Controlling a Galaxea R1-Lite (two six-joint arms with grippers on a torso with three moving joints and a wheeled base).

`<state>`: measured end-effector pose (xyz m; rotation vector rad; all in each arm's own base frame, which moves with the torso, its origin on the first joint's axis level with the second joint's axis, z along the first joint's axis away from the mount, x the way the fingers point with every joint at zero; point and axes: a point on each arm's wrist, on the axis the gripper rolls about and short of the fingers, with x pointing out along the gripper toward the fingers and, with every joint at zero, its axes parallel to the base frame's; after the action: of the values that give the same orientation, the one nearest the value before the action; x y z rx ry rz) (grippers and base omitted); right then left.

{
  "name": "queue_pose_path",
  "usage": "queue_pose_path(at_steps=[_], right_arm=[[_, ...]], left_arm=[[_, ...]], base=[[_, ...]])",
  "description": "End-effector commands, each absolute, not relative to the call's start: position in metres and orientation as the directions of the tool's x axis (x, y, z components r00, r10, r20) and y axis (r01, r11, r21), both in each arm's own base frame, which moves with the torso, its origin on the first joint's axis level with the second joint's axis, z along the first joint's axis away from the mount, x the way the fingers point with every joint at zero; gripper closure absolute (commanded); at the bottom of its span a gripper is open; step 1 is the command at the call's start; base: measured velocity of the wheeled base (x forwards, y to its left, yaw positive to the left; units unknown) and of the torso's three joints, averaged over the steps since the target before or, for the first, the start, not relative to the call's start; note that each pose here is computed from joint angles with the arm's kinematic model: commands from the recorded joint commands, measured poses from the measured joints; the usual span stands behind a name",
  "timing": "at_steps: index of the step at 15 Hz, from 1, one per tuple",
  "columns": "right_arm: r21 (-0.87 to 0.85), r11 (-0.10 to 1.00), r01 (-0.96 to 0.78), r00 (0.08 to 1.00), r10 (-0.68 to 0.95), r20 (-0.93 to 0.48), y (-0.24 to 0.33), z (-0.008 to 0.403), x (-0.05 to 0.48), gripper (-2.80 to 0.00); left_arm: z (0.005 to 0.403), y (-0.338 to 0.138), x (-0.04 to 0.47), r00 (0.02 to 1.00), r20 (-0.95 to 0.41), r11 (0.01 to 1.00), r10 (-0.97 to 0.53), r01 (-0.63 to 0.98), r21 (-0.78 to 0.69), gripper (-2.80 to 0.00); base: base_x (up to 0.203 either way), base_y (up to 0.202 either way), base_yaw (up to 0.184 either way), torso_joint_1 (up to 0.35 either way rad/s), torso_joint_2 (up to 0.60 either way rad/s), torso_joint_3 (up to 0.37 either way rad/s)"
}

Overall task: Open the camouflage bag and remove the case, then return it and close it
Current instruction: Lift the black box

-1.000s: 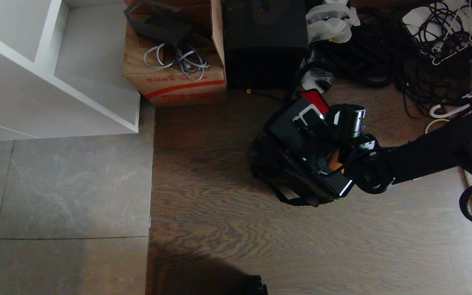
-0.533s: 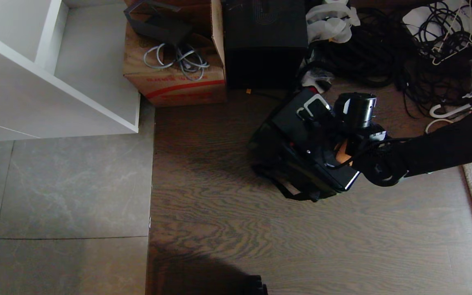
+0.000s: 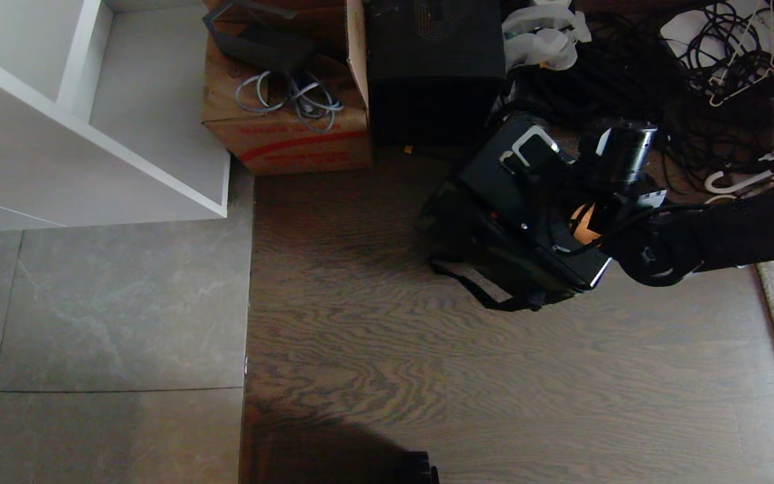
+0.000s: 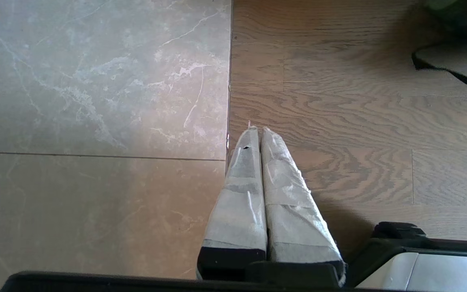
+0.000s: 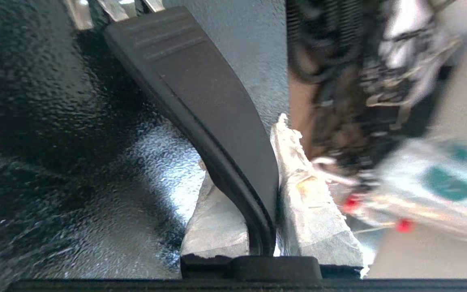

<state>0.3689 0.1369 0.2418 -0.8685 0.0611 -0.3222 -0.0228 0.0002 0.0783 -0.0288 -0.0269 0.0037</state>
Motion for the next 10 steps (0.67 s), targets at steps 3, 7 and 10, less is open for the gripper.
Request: queue_pose_path(at_steps=[3, 7, 10], right_arm=[[-0.758, 0.592, 0.274, 0.944, -0.317, 0.094, 0.132, 0.249, 0.364, 0.00], [-0.751, 0.609, 0.255, 0.947, -0.313, 0.067, 0.134, 0.237, 0.367, 0.00], [-0.777, 0.595, 0.205, 0.950, -0.312, 0.012, 0.135, 0.216, 0.370, 0.00]], left_arm=[[0.076, 0.000, -0.022, 1.000, 0.018, 1.000, 0.005, -0.004, -0.029, 0.00], [0.076, 0.000, -0.022, 1.000, 0.018, 1.000, 0.005, -0.004, -0.029, 0.00], [0.076, 0.000, -0.022, 1.000, 0.018, 1.000, 0.005, -0.004, -0.029, 0.00]], base=[[0.000, 0.000, 0.000, 0.000, 0.00, 0.000], [0.000, 0.000, 0.000, 0.000, 0.00, 0.000], [0.000, 0.000, 0.000, 0.000, 0.00, 0.000]])
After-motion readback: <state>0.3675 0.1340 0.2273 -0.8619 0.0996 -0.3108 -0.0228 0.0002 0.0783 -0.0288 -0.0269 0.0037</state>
